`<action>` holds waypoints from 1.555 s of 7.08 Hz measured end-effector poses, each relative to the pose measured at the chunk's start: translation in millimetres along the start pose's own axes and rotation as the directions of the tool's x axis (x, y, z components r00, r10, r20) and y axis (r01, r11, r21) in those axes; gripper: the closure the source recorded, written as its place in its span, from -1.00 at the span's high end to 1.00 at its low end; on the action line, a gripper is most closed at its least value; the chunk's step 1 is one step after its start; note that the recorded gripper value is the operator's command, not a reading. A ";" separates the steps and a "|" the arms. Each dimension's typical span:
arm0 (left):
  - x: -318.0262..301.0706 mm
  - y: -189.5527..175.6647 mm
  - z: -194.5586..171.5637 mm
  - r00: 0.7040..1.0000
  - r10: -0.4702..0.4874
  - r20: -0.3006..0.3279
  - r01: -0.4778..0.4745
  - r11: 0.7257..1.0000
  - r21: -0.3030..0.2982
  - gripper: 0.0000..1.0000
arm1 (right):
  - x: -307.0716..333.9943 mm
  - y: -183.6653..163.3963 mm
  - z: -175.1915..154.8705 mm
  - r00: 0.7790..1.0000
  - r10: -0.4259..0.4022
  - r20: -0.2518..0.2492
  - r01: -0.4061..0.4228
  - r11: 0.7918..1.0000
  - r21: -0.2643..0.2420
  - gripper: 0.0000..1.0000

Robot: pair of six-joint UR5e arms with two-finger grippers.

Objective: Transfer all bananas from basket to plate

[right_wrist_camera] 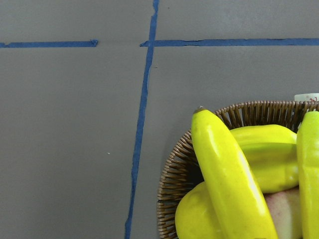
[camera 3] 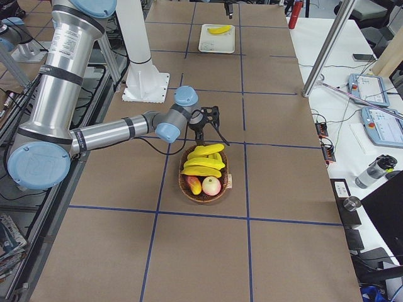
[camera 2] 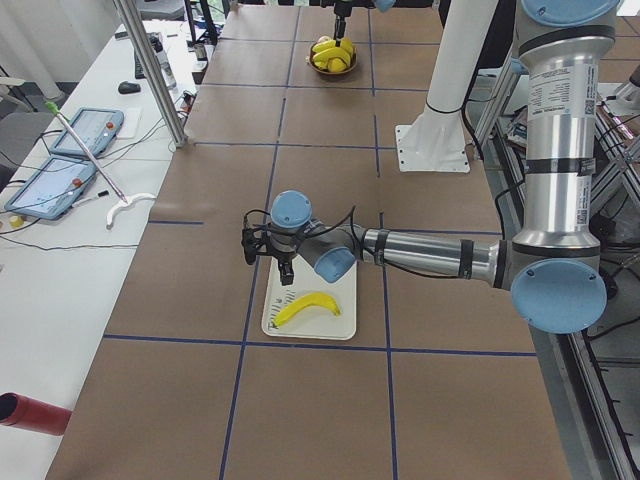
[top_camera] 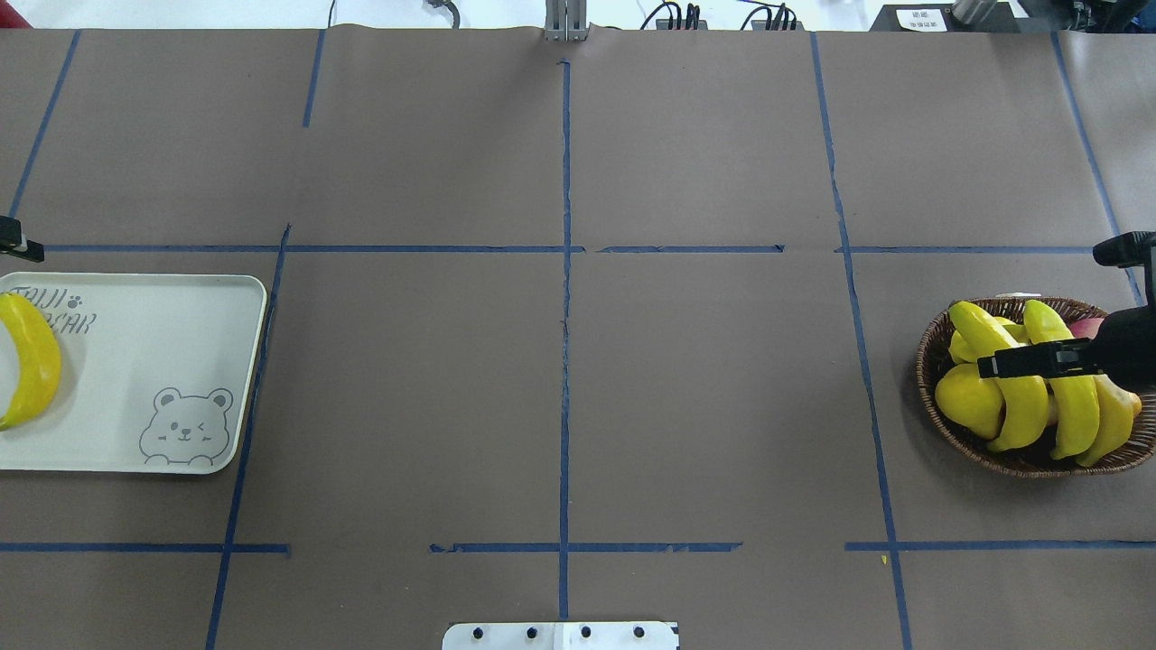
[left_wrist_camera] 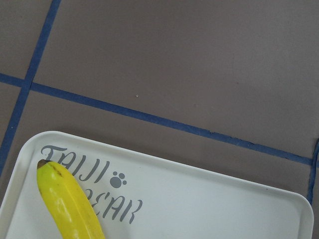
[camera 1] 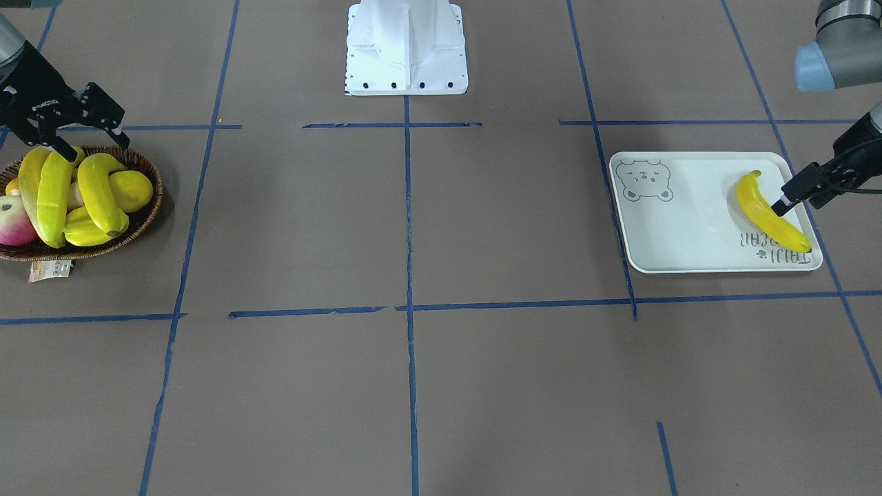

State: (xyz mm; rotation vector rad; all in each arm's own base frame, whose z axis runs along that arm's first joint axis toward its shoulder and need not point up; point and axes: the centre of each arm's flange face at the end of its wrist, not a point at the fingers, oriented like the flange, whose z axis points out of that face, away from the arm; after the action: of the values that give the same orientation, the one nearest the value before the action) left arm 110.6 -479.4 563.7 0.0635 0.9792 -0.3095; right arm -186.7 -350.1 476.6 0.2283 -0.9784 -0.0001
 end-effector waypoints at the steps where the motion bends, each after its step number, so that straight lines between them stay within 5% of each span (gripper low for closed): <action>1: -0.4 0.5 0.0 1.000 -0.001 0.001 0.001 1.000 0.000 0.99 | 6.3 0.9 3.6 1.000 0.001 0.006 -0.001 1.000 0.002 0.99; 11: -2.7 0.8 1.2 1.000 -0.002 0.004 0.002 1.000 -0.002 0.99 | 27.8 15.3 34.9 0.999 0.008 -0.045 -0.010 0.998 -0.059 0.67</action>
State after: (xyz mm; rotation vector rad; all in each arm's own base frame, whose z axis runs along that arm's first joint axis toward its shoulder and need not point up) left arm 110.4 -478.2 566.5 0.0600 0.9758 -0.3098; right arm -201.4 -344.7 521.1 0.1687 -0.9336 -0.0159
